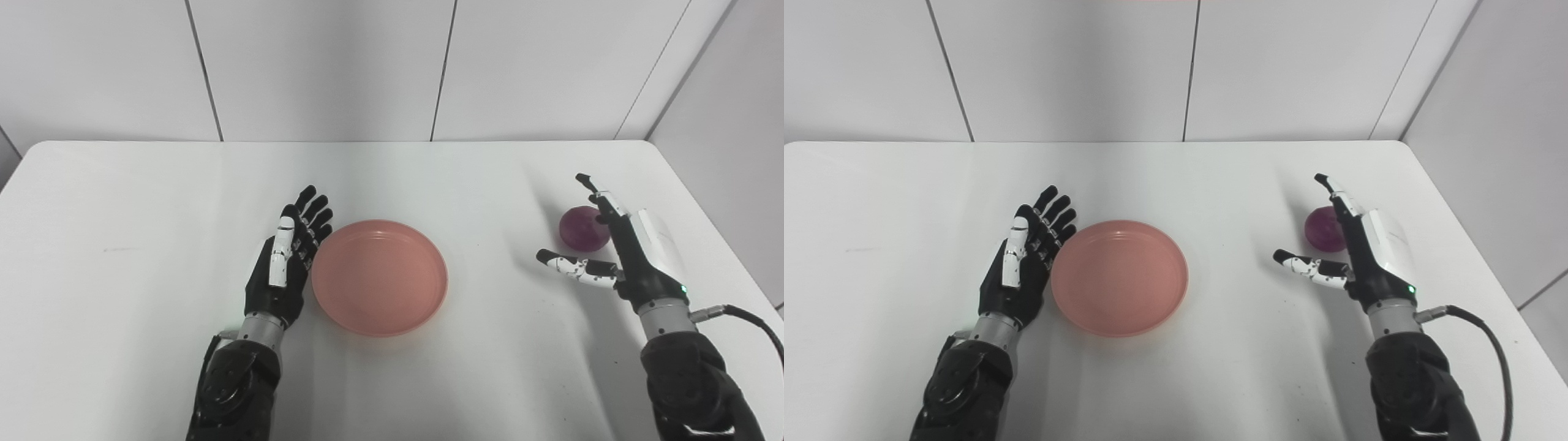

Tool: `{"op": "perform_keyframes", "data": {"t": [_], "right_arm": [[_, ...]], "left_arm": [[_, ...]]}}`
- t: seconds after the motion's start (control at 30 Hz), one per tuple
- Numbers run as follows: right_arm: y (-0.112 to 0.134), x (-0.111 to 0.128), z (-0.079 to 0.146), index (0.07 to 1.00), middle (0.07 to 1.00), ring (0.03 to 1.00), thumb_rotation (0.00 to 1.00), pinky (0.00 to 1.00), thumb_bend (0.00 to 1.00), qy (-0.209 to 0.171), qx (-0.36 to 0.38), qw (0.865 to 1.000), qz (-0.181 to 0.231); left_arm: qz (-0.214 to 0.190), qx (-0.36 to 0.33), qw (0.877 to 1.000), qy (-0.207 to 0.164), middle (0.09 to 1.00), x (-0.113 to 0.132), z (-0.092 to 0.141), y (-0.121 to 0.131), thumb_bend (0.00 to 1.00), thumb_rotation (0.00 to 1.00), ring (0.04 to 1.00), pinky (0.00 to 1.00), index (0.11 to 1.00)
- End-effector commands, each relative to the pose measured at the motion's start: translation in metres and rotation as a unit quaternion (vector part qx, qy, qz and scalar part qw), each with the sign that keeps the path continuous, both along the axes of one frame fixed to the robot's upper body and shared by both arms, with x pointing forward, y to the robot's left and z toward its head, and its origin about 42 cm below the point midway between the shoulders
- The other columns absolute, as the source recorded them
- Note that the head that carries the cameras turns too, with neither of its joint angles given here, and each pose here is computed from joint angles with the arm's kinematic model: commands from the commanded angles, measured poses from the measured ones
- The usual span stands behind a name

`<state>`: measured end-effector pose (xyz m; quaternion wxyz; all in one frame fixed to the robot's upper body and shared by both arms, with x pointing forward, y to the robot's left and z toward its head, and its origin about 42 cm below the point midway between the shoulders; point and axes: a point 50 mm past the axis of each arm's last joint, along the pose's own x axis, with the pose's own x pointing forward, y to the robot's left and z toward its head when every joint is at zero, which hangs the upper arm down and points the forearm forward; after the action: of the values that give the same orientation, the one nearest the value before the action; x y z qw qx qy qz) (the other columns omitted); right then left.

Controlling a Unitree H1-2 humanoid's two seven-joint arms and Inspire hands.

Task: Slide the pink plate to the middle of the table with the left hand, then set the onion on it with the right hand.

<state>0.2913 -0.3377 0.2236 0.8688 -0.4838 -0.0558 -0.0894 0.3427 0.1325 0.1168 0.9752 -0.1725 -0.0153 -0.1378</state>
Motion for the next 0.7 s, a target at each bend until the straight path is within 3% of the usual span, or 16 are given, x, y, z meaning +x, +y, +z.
{"op": "perform_keyframes", "data": {"t": [0.0,0.5,0.67], "right_arm": [[-0.007,0.007,0.02,0.93,0.926,0.901,0.32,0.81,0.95,-0.044,-0.028,0.999,0.0],[-0.031,0.022,0.02,0.917,0.906,0.87,0.32,0.77,0.98,-0.066,-0.065,0.995,-0.025],[-0.034,0.023,0.024,0.919,0.908,0.863,0.31,0.74,0.97,-0.056,-0.069,0.995,-0.044]], "left_arm": [[0.001,0.005,0.999,0.041,0.945,-0.017,-0.027,0.011,0.47,1.0,0.943,0.96,0.922],[0.003,0.013,0.999,0.043,0.941,-0.017,-0.032,0.015,0.47,1.0,0.939,0.95,0.922],[0.001,0.012,0.999,0.044,0.942,-0.017,-0.032,0.015,0.47,1.0,0.94,0.95,0.922]]}}
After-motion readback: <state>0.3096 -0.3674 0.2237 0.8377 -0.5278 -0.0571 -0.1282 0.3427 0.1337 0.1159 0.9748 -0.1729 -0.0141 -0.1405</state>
